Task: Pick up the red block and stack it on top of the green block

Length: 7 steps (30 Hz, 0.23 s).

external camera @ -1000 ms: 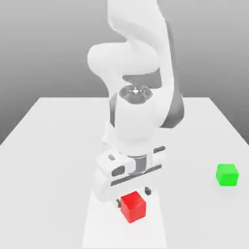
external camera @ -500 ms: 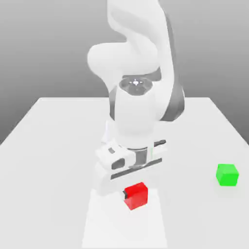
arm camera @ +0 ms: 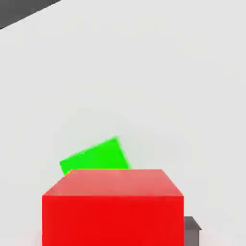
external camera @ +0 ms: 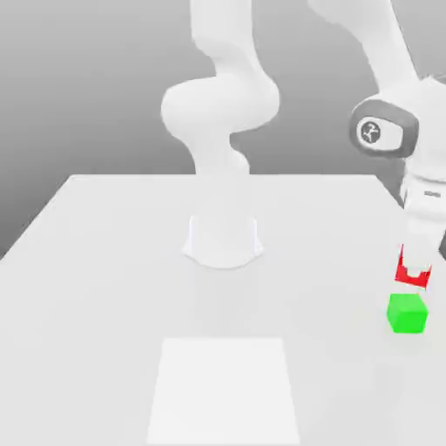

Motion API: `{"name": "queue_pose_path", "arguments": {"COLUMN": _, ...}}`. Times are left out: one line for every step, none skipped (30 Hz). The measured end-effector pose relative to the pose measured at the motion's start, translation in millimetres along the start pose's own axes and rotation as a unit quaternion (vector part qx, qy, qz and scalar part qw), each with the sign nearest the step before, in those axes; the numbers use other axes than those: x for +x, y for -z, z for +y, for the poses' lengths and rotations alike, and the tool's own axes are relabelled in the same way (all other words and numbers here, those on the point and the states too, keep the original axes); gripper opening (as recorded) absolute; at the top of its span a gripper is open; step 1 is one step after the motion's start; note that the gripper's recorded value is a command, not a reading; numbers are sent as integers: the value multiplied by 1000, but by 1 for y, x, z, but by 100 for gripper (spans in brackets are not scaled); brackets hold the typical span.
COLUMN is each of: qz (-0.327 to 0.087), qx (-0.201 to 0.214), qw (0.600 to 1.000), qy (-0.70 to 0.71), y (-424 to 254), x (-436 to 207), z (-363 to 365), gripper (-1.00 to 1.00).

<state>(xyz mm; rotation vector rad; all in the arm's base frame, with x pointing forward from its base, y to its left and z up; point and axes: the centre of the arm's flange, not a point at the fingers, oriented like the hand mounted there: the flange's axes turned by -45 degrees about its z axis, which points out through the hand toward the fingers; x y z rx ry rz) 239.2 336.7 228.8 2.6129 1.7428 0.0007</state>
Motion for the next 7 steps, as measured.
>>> {"name": "queue_pose_path", "arguments": {"qz": 0, "qx": 0, "qw": 1000, "qy": -7, "y": -10, "x": -1, "z": 5, "gripper": -100}}
{"name": "queue_pose_path", "arguments": {"qz": 0, "qx": 0, "qw": 1000, "qy": -12, "y": -20, "x": -1, "z": 9, "gripper": -100}}
{"name": "queue_pose_path", "arguments": {"qz": 0, "qx": 0, "qw": 1000, "qy": -14, "y": -31, "x": -2, "z": 10, "gripper": -100}}
{"name": "queue_pose_path", "arguments": {"qz": 0, "qx": 0, "qw": 1000, "qy": -14, "y": -41, "x": -3, "z": 10, "gripper": 100}}
{"name": "queue_pose_path", "arguments": {"qz": 0, "qx": 0, "qw": 1000, "qy": -14, "y": -41, "x": -3, "z": 10, "gripper": 100}}
{"name": "queue_pose_path", "arguments": {"qz": 0, "qx": 0, "qw": 1000, "qy": -14, "y": -41, "x": -3, "z": 10, "gripper": 100}}
{"name": "queue_pose_path", "arguments": {"qz": 0, "qx": 0, "qw": 1000, "qy": -14, "y": -41, "x": -3, "z": 10, "gripper": 100}}
